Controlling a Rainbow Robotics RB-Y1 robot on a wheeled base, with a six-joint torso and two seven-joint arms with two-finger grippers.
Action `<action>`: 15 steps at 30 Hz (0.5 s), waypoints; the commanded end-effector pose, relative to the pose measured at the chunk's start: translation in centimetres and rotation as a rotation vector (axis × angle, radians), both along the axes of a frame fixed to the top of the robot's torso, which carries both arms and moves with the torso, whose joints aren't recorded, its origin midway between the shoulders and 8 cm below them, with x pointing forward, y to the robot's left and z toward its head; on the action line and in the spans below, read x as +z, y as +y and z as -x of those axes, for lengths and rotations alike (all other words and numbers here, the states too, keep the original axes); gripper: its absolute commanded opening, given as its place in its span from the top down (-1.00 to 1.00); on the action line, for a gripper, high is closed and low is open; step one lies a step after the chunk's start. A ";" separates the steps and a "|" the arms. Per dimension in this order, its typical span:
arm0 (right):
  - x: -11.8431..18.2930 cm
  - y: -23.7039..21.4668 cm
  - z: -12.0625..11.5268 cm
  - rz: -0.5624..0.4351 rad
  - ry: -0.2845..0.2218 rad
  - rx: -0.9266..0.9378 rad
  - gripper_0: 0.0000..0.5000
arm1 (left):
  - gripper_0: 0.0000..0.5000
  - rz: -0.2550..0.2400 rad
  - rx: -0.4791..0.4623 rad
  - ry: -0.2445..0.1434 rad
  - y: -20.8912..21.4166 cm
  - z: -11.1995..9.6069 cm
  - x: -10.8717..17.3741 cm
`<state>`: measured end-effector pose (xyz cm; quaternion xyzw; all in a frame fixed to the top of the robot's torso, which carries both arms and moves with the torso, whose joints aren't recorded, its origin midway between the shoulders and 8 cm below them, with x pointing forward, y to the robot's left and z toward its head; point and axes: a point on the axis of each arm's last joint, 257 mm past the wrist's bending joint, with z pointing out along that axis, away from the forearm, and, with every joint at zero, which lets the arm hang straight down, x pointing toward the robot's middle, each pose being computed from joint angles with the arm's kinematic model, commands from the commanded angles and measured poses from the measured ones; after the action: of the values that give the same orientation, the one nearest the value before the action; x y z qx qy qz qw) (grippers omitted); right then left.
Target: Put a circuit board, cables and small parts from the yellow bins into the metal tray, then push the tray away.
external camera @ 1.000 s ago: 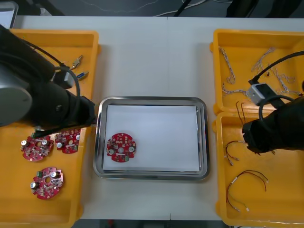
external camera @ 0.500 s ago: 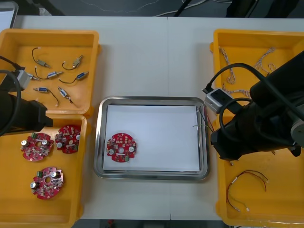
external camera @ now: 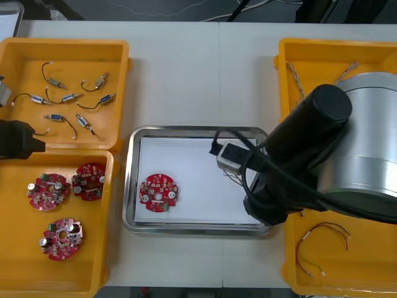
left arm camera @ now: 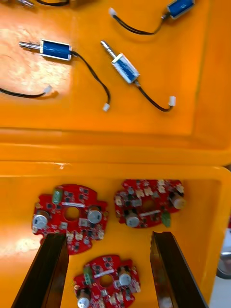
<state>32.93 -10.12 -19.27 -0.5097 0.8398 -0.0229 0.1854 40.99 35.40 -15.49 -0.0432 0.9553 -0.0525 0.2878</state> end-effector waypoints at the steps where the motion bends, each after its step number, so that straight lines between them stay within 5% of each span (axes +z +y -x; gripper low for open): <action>1: -0.5 2.4 -0.8 0.017 -0.029 0.140 1.00 | -1.00 -0.044 0.041 -0.051 2.0 -3.2 2.8; 9: -3.1 4.2 -2.5 0.057 -0.063 0.247 1.00 | -1.00 -0.006 0.218 -0.015 2.2 -4.7 3.5; 15: -5.7 5.5 -3.5 0.068 -0.060 0.306 1.00 | -1.00 0.082 0.333 -0.002 0.6 -6.3 3.7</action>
<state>36.27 -6.79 -25.04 -0.6110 0.7693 -0.0379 0.1826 45.79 37.47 -13.29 -0.1372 0.9499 -0.0185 0.2802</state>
